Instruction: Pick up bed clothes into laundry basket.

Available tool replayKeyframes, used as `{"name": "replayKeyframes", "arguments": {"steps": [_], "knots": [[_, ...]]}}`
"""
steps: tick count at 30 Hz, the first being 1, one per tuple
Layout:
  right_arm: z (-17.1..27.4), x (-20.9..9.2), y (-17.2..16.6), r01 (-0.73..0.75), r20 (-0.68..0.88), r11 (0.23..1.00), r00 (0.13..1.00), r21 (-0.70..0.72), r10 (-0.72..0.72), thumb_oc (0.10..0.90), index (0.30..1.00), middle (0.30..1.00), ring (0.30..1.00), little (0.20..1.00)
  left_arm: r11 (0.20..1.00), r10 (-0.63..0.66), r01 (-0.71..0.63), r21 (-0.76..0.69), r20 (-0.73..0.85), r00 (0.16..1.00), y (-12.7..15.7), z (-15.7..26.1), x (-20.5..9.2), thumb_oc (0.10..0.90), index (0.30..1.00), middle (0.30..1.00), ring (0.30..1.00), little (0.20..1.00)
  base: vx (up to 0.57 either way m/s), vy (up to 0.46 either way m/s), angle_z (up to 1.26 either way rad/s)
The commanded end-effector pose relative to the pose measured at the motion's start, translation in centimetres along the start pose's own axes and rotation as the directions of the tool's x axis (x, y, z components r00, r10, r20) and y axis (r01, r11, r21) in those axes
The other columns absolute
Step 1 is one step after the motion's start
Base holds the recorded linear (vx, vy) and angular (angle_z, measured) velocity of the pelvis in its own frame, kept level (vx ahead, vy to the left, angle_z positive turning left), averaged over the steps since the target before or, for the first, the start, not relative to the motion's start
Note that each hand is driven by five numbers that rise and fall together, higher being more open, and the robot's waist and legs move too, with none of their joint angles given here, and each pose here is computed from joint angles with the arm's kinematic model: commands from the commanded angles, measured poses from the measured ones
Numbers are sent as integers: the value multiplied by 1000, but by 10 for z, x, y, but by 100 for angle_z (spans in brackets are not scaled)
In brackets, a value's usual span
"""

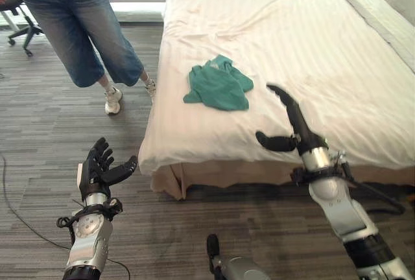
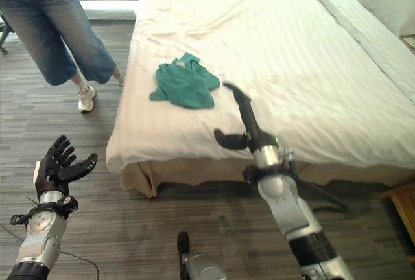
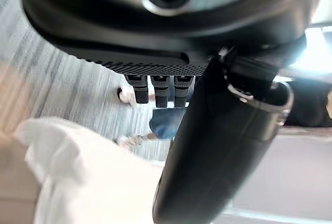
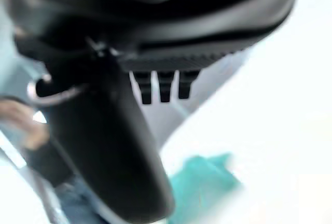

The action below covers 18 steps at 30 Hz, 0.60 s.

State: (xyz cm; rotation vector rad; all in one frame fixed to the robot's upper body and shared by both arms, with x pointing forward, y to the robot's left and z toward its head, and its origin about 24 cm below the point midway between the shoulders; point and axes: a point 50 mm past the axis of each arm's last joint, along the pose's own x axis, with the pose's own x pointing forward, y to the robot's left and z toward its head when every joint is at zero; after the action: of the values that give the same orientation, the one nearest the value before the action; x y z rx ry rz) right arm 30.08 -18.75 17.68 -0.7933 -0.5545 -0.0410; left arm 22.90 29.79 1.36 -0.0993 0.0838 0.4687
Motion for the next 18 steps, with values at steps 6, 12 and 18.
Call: {"name": "replayKeyframes", "arguments": {"steps": [6,12,18], "knots": [[4,7,-8,52,64,998,997,-46,-49,800,900,900,900,900,998,-62,69,-9,350,935,-20,72,0,800,900,900,900,900,215,177,-39],[-19,19,6,-57,-49,989,998,-136,51,800,900,900,900,900,993,-107,118,-14,324,940,-28,70,6,800,900,900,900,900,164,109,-26],[-28,54,13,-98,-119,979,990,-179,77,800,900,900,900,900,987,-148,158,1,360,921,-37,89,25,800,900,900,900,900,117,63,-1]]}}
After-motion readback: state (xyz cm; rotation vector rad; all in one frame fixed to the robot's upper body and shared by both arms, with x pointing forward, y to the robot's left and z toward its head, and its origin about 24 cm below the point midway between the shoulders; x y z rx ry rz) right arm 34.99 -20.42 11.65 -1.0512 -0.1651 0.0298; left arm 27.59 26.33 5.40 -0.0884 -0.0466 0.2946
